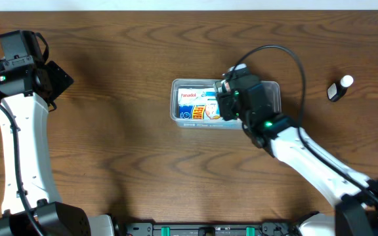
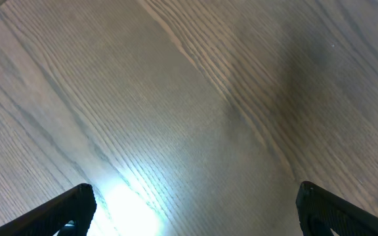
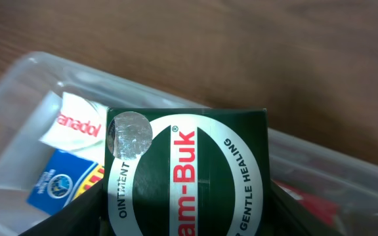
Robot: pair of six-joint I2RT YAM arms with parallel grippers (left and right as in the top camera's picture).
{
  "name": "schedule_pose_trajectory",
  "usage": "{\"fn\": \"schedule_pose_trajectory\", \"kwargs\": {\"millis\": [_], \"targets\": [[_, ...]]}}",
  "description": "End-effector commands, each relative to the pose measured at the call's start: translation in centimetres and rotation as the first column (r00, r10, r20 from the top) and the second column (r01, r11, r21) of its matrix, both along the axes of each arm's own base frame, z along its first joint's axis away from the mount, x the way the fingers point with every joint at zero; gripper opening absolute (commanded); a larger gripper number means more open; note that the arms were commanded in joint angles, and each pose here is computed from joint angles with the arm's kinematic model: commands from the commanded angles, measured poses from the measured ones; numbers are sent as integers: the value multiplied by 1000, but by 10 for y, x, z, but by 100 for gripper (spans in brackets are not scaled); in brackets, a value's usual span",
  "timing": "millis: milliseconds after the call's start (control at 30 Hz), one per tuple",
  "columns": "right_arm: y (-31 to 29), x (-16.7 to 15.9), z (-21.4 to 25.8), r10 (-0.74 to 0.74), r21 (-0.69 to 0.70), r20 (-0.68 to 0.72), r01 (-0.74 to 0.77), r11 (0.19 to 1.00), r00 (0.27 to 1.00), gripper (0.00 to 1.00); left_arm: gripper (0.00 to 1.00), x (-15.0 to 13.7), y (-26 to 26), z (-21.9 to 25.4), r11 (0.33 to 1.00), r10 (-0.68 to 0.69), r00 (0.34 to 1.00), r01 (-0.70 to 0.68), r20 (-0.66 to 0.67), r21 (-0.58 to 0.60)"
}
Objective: Pack container
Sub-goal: 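Carry the Zam-Buk box with right gripper over the container, then lower the Zam-Buk box between the boxes and open right gripper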
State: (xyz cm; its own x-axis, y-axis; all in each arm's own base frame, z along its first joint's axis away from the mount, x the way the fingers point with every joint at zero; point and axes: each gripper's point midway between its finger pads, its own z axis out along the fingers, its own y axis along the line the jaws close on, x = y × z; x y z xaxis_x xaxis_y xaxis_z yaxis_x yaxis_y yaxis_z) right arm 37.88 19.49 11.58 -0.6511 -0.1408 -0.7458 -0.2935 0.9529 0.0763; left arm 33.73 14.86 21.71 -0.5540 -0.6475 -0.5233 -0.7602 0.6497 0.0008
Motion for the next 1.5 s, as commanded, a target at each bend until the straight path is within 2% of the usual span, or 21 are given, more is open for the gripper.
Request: {"fn": "schedule_pose_trajectory", "kwargs": {"millis": [0, 567, 767, 900, 1100, 1367, 1467], "targets": [[-8, 6, -5, -96, -17, 8, 96, 995, 995, 48, 98, 1, 2, 0, 1000, 8, 1000, -8, -1, -1], [-15, -4, -21, -182, 7, -83, 184, 983, 980, 48, 98, 1, 2, 0, 1000, 8, 1000, -8, -1, -1], [-15, -7, -29, -217, 33, -125, 222, 974, 968, 54, 98, 1, 2, 0, 1000, 8, 1000, -8, -1, -1], [-14, -7, -35, -211, 29, -137, 217, 976, 968, 63, 98, 1, 2, 0, 1000, 8, 1000, -8, -1, -1], [-11, -4, -37, -208, 36, -132, 215, 976, 969, 69, 98, 1, 2, 0, 1000, 8, 1000, -8, -1, -1], [-10, -2, -35, -208, 46, -121, 214, 976, 971, 70, 98, 1, 2, 0, 1000, 8, 1000, -8, -1, -1], [-9, 1, -32, -183, 32, -98, 187, 982, 978, 63, 98, 1, 2, 0, 1000, 8, 1000, -8, -1, -1]]}}
